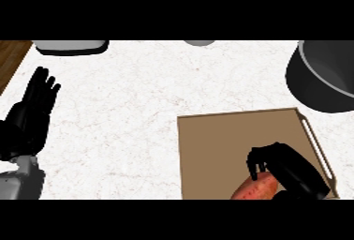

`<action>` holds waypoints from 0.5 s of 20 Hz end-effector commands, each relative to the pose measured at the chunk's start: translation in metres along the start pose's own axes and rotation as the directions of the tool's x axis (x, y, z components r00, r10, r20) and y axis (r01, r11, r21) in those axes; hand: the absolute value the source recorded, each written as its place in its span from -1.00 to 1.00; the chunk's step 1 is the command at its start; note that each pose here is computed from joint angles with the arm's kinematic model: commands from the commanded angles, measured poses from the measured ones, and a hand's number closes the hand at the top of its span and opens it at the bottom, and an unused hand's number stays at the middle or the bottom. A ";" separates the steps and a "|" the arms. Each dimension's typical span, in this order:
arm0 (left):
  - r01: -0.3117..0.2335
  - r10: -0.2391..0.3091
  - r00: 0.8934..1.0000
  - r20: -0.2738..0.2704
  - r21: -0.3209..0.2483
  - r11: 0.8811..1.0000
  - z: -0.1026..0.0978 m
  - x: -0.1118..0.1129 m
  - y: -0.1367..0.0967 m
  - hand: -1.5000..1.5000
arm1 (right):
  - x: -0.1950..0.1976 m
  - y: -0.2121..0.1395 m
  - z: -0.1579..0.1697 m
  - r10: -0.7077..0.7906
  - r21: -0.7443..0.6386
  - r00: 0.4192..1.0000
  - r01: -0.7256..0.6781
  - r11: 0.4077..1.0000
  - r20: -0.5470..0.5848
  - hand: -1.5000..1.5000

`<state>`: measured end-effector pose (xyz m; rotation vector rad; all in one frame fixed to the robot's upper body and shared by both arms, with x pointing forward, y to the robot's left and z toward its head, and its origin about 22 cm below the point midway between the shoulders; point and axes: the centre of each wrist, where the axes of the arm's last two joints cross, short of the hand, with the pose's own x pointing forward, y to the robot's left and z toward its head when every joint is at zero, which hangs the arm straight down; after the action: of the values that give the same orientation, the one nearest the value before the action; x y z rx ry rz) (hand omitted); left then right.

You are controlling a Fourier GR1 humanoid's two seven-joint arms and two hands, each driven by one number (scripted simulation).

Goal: Pick the sweet potato from the tray and place it in the pot

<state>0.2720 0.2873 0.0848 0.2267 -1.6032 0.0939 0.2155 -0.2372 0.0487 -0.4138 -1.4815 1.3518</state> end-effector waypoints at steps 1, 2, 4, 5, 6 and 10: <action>0.010 -0.010 1.000 0.002 0.013 1.000 0.008 -0.006 0.006 0.00 | 0.016 -0.030 0.025 -0.081 -0.283 0.996 0.070 0.957 -0.027 1.00; 0.010 -0.010 1.000 0.000 0.015 1.000 0.001 -0.010 0.017 0.00 | 0.013 -0.042 0.035 -0.090 -0.327 0.995 0.074 0.942 -0.036 1.00; 0.006 -0.006 1.000 -0.002 0.003 1.000 -0.002 -0.011 0.004 0.00 | 0.018 -0.056 0.038 -0.144 -0.454 0.990 0.123 0.882 -0.011 1.00; 0.007 -0.007 1.000 0.002 0.012 1.000 -0.003 -0.006 0.000 0.00 | 0.017 -0.062 0.047 -0.125 -0.498 0.992 0.092 0.862 -0.033 1.00; 0.009 -0.009 1.000 -0.001 -0.005 1.000 0.004 -0.003 -0.003 0.00 | 0.012 -0.083 0.048 -0.108 -0.554 0.993 0.064 0.830 -0.048 1.00; -0.003 0.004 1.000 0.026 -0.031 1.000 -0.006 0.009 0.001 0.00 | 0.023 -0.093 0.059 -0.187 -0.657 0.981 0.107 0.746 -0.053 1.00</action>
<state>0.2751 0.2859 0.0835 0.2242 -1.6124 0.0787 0.1982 -0.2747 0.1302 -0.7211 -1.7767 0.7915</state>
